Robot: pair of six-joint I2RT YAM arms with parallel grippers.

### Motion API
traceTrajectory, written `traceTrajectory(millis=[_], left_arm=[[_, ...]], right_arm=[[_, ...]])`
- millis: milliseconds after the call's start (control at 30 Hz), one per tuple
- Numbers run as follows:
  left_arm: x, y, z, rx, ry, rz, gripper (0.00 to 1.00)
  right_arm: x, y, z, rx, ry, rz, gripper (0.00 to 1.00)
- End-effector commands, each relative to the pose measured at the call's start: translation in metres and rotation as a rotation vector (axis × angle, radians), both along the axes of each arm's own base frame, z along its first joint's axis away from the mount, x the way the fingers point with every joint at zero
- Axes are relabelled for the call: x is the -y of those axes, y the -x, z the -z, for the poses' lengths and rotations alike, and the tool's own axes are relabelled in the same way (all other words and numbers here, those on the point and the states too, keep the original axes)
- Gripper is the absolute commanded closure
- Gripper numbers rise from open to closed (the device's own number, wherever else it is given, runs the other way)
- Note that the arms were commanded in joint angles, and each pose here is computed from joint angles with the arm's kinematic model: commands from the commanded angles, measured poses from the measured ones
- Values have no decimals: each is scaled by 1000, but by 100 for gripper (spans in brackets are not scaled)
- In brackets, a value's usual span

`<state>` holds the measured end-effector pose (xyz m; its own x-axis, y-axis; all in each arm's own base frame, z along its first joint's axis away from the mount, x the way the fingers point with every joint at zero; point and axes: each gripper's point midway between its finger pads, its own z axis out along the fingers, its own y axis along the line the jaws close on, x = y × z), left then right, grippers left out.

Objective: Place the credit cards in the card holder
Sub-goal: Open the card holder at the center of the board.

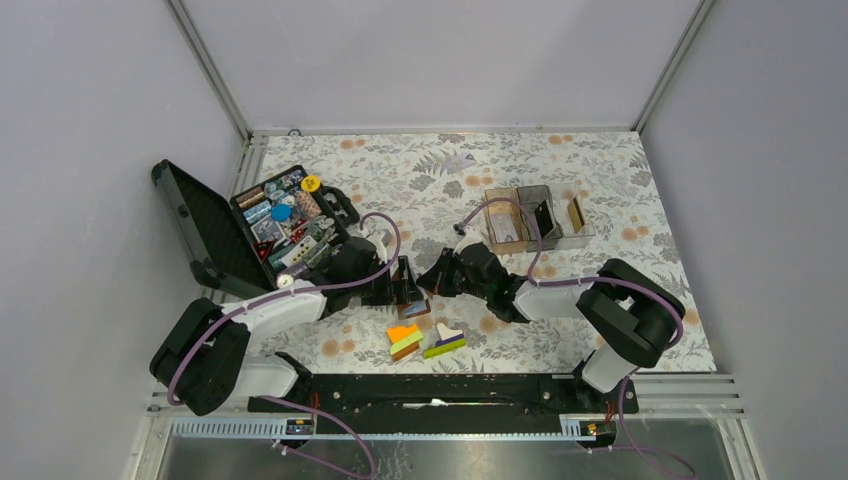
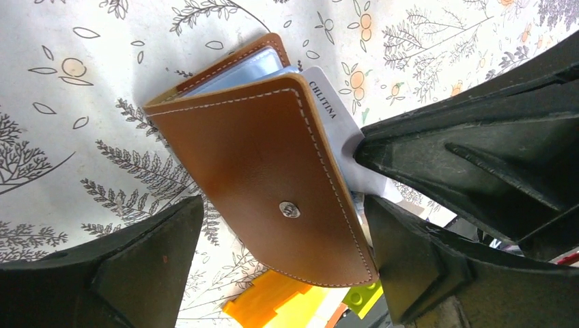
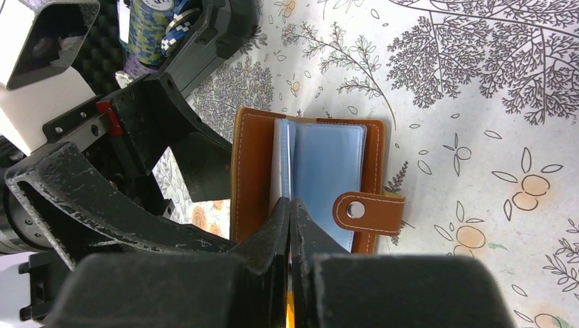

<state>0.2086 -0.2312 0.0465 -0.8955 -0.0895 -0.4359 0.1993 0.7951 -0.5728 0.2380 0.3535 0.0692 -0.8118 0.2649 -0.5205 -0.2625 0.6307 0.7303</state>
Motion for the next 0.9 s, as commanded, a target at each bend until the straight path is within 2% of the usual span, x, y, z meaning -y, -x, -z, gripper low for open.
traceTrajectory(millis=[0, 200, 367, 533, 700, 867], left_arm=[[12, -6, -23, 66, 57, 63, 9], [3, -6, -16, 52, 5, 39, 37], [2, -6, -20, 62, 10, 32, 50], [2, -2, -19, 62, 27, 30, 62], [8, -2, -19, 94, 116, 18, 68], [16, -3, -15, 97, 214, 11, 72]], right_arm=[[-18, -7, -36, 61, -85, -10, 100], [-16, -7, -35, 63, -75, -4, 100], [-11, -9, -31, 67, -42, 17, 100], [2, -15, -21, 67, 27, 79, 100], [26, -20, 0, 69, 150, 151, 100], [39, -18, 5, 75, 187, 177, 100]])
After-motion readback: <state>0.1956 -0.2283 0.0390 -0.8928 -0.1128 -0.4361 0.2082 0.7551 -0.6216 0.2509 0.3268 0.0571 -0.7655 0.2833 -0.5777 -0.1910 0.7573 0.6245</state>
